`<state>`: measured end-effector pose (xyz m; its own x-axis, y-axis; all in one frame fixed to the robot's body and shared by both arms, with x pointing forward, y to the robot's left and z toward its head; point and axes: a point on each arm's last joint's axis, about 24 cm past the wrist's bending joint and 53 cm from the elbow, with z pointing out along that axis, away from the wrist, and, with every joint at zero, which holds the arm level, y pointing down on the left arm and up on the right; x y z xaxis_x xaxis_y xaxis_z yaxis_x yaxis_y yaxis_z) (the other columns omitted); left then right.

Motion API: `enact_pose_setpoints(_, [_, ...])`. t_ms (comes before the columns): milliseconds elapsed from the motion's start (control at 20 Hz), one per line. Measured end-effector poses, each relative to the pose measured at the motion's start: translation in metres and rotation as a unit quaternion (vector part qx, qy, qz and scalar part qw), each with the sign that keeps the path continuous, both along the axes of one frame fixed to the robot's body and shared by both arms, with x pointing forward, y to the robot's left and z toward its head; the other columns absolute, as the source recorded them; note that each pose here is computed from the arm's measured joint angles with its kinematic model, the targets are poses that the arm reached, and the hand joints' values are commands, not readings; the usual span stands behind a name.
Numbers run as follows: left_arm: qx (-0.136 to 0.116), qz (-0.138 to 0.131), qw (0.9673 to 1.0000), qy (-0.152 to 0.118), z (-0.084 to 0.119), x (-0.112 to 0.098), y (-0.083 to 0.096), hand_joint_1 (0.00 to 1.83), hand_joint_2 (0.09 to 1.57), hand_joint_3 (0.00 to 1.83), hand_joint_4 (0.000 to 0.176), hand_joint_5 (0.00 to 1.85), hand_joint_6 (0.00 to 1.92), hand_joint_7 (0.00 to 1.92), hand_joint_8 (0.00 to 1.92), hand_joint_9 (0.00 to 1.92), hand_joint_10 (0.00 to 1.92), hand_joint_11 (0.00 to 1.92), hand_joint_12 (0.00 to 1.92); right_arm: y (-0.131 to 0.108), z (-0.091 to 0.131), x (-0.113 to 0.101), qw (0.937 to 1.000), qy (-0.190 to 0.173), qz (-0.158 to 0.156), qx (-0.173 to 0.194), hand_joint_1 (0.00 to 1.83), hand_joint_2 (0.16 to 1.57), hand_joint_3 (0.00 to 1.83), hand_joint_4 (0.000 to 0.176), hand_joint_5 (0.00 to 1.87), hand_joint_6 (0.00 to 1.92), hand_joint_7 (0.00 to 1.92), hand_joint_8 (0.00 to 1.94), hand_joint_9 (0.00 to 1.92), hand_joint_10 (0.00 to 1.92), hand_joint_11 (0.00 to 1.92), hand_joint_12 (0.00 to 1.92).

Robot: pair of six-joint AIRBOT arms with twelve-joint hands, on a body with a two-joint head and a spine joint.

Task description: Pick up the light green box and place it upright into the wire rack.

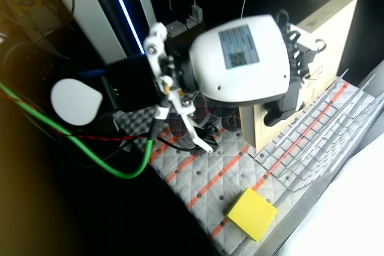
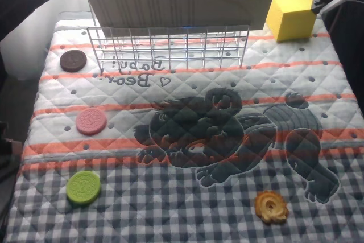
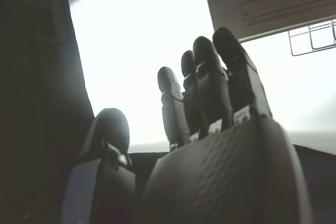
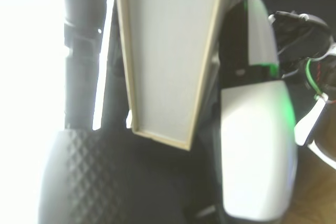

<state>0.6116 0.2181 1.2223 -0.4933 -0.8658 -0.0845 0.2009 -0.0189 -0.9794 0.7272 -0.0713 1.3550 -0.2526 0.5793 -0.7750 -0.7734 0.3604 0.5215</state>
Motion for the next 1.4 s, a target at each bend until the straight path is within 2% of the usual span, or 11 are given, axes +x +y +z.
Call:
enact_pose_setpoints(250, [-0.004, -0.012, 0.9999, -0.01, 0.005, -0.006, -0.007, 0.46, 1.21, 0.0, 0.136, 0.5, 0.0, 0.42, 0.01, 0.44, 0.0, 0.08, 0.73, -0.003, -0.007, 0.008, 0.9999, 0.008, -0.01, -0.007, 1.12, 1.19, 0.0, 0.0, 0.84, 1.19, 1.5, 0.0, 1.64, 0.0, 1.35, 0.72])
enact_pose_setpoints(700, [-0.009, -0.013, 0.9997, -0.018, 0.009, -0.007, -0.007, 0.45, 1.21, 0.0, 0.114, 0.52, 0.01, 0.41, 0.0, 0.43, 0.0, 0.04, 0.78, -0.004, -0.017, 0.02, 0.9994, 0.021, -0.022, -0.018, 1.1, 1.21, 0.0, 0.0, 0.81, 1.23, 1.38, 0.0, 1.56, 0.0, 1.26, 0.77])
enact_pose_setpoints(750, [-0.009, -0.013, 0.9997, -0.018, 0.009, -0.007, -0.007, 0.43, 1.21, 0.0, 0.12, 0.53, 0.01, 0.4, 0.0, 0.44, 0.01, 0.06, 0.79, -0.005, -0.018, 0.022, 0.9992, 0.023, -0.025, -0.018, 0.83, 1.18, 0.0, 0.0, 0.59, 0.46, 1.1, 0.0, 1.2, 0.0, 0.94, 0.6])
enact_pose_setpoints(800, [-0.009, -0.012, 0.9997, -0.017, 0.008, -0.007, -0.006, 0.45, 1.21, 0.0, 0.122, 0.53, 0.0, 0.4, 0.0, 0.44, 0.0, 0.05, 0.78, -0.004, -0.02, 0.025, 0.9991, 0.025, -0.028, -0.021, 0.68, 1.15, 0.0, 0.0, 0.44, 0.13, 0.93, 0.0, 1.01, 0.0, 0.74, 0.66])
enact_pose_setpoints(850, [-0.009, -0.013, 0.9997, -0.017, 0.008, -0.007, -0.007, 0.45, 1.21, 0.0, 0.122, 0.53, 0.0, 0.4, 0.0, 0.44, 0.0, 0.05, 0.78, -0.004, -0.023, 0.026, 0.9989, 0.027, -0.029, -0.023, 0.68, 1.15, 0.0, 0.0, 0.44, 0.13, 0.93, 0.0, 1.01, 0.0, 0.74, 0.66])
enact_pose_setpoints(900, [-0.009, -0.013, 0.9997, -0.017, 0.008, -0.007, -0.007, 0.46, 1.21, 0.0, 0.123, 0.52, 0.0, 0.4, 0.0, 0.42, 0.0, 0.04, 0.78, -0.002, -0.026, 0.028, 0.9987, 0.028, -0.031, -0.028, 0.42, 1.01, 0.0, 0.097, 0.06, 0.0, 0.37, 0.0, 0.4, 0.0, 0.18, 0.66])
enact_pose_setpoints(1000, [-0.009, -0.012, 0.9997, -0.017, 0.008, -0.007, -0.007, 0.45, 1.21, 0.0, 0.116, 0.53, 0.0, 0.41, 0.01, 0.43, 0.0, 0.04, 0.78, 0.002, -0.028, 0.028, 0.9985, 0.029, -0.031, -0.034, 0.31, 0.88, 0.0, 0.153, 0.0, 0.0, 0.15, 0.0, 0.18, 0.0, 0.01, 0.55])
enact_pose_setpoints(1100, [-0.009, -0.012, 0.9997, -0.016, 0.008, -0.007, -0.006, 0.46, 1.2, 0.0, 0.12, 0.53, 0.0, 0.43, 0.01, 0.45, 0.01, 0.06, 0.78, 0.005, -0.027, 0.027, 0.9987, 0.029, -0.027, -0.031, 0.26, 0.87, 0.0, 0.161, 0.0, 0.0, 0.06, 0.01, 0.09, 0.0, 0.0, 0.14])
enact_pose_setpoints(1150, [-0.009, -0.012, 0.9998, -0.016, 0.008, -0.007, -0.006, 0.46, 1.2, 0.0, 0.119, 0.53, 0.0, 0.43, 0.01, 0.45, 0.01, 0.06, 0.78, 0.006, -0.028, 0.027, 0.9987, 0.028, -0.026, -0.032, 0.26, 0.87, 0.0, 0.15, 0.0, 0.0, 0.05, 0.0, 0.08, 0.0, 0.0, 0.03])
enact_pose_setpoints(1200, [-0.009, -0.012, 0.9997, -0.017, 0.008, -0.007, -0.007, 0.42, 1.21, 0.0, 0.132, 0.52, 0.0, 0.44, 0.01, 0.44, 0.0, 0.05, 0.77, 0.007, -0.028, 0.027, 0.9988, 0.028, -0.025, -0.033, 0.27, 0.88, 0.0, 0.159, 0.0, 0.0, 0.02, 0.0, 0.02, 0.0, 0.0, 0.01])
enact_pose_setpoints(1400, [-0.009, -0.013, 0.9997, -0.018, 0.009, -0.007, -0.007, 0.43, 1.21, 0.0, 0.11, 0.53, 0.01, 0.44, 0.0, 0.45, 0.0, 0.05, 0.77, 0.002, -0.031, 0.027, 0.9987, 0.04, -0.025, -0.02, 0.27, 0.86, 0.0, 0.176, 0.0, 0.0, 0.0, 0.0, 0.0, 0.0, 0.0, 0.0])
